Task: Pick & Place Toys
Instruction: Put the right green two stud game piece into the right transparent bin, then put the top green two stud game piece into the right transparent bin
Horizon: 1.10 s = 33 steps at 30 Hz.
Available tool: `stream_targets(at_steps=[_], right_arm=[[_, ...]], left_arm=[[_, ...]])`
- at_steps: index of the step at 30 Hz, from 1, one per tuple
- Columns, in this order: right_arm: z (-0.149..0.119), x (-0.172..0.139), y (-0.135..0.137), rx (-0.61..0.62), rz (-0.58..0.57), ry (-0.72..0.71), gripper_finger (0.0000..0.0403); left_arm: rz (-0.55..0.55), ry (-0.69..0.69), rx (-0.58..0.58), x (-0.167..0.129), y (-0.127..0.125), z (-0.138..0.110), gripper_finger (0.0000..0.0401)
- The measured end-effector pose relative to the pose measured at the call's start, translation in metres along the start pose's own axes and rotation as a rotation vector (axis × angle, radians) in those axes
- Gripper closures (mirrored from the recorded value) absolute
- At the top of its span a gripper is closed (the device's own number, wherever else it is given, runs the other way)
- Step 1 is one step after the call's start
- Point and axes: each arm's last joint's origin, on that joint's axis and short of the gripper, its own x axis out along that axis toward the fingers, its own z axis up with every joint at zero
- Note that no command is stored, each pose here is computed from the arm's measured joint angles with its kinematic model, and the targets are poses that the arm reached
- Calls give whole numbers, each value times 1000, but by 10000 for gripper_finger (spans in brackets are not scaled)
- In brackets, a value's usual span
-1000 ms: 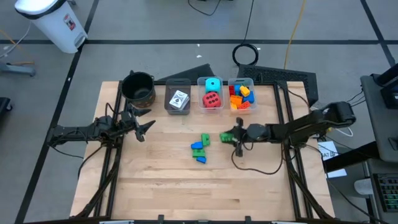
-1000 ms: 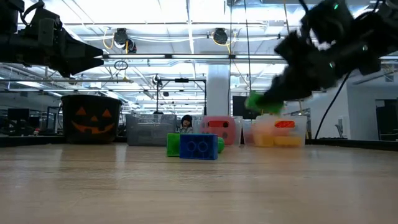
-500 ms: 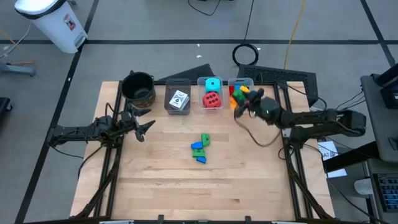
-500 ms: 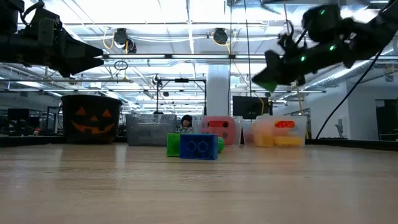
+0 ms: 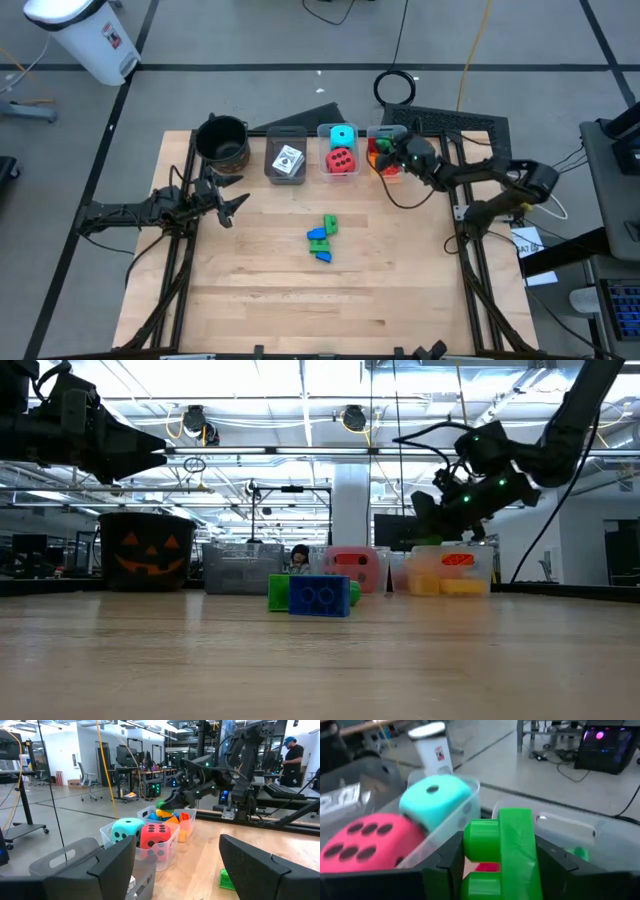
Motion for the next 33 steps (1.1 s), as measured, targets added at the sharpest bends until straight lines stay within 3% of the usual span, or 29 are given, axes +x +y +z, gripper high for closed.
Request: stream_targets(at_steps=[14, 21, 26, 30, 33], right_arm=[[16, 1, 3, -32, 26, -72, 124], [24, -17, 39, 35, 368, -86, 117], [14, -31, 74, 12, 523, -48, 124], [0, -46, 102, -70, 642, -10, 126], [-12, -60, 121, -211, 737, -9, 126]], left_arm=[[0, 1, 0, 0, 0, 0, 109], [0, 0, 0, 0, 0, 0, 109], [0, 0, 0, 0, 0, 0, 109], [0, 0, 0, 0, 0, 0, 109], [0, 0, 0, 0, 0, 0, 109]])
